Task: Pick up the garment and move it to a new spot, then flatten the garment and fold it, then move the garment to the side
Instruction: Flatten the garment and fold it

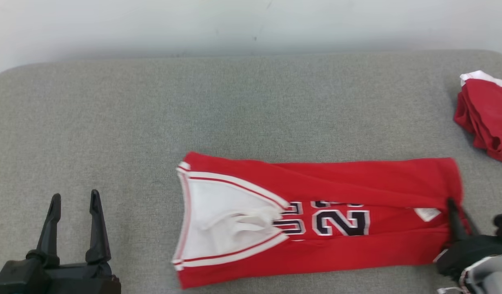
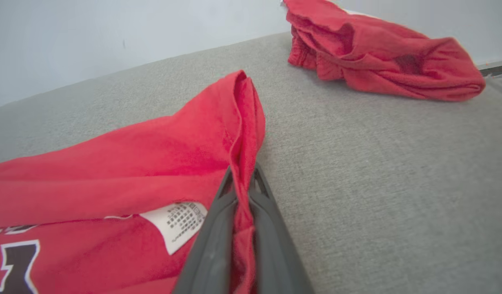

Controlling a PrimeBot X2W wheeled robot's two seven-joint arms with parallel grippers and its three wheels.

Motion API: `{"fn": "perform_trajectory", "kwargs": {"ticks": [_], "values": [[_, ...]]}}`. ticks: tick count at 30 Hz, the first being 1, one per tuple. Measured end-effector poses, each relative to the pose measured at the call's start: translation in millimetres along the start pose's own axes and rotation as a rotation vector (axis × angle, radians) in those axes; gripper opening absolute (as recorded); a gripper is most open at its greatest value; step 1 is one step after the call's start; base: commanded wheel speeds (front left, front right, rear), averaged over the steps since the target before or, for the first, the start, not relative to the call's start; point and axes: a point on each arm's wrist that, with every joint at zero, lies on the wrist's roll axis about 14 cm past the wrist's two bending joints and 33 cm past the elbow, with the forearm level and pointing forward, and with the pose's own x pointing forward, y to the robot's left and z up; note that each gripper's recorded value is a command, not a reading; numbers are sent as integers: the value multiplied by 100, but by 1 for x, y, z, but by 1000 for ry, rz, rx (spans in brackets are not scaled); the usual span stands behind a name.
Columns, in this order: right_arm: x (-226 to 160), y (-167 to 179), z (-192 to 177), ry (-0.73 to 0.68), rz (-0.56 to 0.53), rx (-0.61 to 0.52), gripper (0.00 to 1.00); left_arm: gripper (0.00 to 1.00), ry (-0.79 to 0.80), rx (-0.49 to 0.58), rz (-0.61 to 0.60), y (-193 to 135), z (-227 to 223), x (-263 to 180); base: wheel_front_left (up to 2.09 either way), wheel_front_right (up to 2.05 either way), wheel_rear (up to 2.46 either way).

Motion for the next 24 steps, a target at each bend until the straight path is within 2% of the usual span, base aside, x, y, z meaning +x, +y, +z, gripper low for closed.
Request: {"fn": "perform_trajectory", "kwargs": {"ticks": [7,12,16,24], "values": [[-12,-43,35,-69,-73,-53,0,100,-9,-2,0,-1,6,-9,0,0,0],[-16,-42,47,-95,-67,-53,0,100,-14,-3,2,-1,8,-12,0,0,0],[-16,-23,57,-124,-20,-46,0,100,-8,-9,1,-3,7,-15,0,0,0],[-15,51,68,-151,166,-52,0,100,-12,-18,5,-4,8,-16,0,0,0]]}}
